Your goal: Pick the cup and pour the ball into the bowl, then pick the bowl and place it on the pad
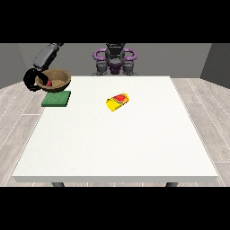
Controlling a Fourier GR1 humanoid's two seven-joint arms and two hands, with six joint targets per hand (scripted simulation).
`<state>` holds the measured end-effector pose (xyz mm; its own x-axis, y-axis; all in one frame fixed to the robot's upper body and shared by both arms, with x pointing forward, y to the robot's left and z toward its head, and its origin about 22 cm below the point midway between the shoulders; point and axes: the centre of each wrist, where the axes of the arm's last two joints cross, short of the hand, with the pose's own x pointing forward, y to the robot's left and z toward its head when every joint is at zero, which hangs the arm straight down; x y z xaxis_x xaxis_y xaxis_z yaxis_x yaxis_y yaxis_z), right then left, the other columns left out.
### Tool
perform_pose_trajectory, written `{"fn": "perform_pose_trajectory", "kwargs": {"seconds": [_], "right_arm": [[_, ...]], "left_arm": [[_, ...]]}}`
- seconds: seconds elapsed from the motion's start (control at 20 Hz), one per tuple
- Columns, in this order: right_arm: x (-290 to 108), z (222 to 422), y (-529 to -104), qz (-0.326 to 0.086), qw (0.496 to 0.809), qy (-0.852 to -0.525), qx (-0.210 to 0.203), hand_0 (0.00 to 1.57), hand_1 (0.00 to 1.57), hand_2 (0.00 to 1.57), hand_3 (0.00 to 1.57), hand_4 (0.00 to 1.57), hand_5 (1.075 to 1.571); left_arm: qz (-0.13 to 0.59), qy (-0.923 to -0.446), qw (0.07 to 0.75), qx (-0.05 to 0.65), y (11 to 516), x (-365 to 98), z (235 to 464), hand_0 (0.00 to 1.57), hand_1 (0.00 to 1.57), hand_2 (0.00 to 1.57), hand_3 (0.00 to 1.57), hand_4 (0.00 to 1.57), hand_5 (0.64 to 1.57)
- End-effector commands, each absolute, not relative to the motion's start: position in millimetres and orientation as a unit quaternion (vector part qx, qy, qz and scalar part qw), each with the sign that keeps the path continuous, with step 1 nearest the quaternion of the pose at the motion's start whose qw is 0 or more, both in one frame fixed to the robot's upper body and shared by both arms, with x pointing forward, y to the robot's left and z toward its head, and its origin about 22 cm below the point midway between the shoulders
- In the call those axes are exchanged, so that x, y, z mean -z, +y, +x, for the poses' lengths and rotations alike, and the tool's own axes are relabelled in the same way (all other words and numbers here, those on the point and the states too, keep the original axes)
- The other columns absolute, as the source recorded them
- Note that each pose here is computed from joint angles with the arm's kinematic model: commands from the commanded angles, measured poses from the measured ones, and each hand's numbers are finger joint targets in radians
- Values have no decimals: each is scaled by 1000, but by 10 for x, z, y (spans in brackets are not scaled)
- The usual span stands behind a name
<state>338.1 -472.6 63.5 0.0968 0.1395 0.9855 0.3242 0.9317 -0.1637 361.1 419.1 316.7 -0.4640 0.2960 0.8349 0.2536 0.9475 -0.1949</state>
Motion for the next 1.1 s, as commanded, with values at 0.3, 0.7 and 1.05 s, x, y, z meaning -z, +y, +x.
{"fn": "perform_pose_trajectory", "kwargs": {"seconds": [0.3, 0.7, 1.05], "right_arm": [[-649, 3286, -4929, -184, 684, -699, 92, 1571, 1571, 1571, 660, 1180, 1563], [-989, 3023, -5402, -262, 658, -686, 164, 1527, 1527, 1332, 916, 0, 1548], [-1421, 3134, -5457, -228, 628, -726, 164, 253, 253, 350, 61, 0, 1428]], "left_arm": [[-167, -887, 431, 17, 4111, -3734, 3310, 0, 0, 0, 0, 0, 1571], [-167, -899, 404, 32, 3938, -3898, 3028, 0, 0, 0, 0, 0, 1566], [-155, -913, 377, 20, 4062, -4057, 2789, 0, 0, 0, 0, 0, 1564]]}}
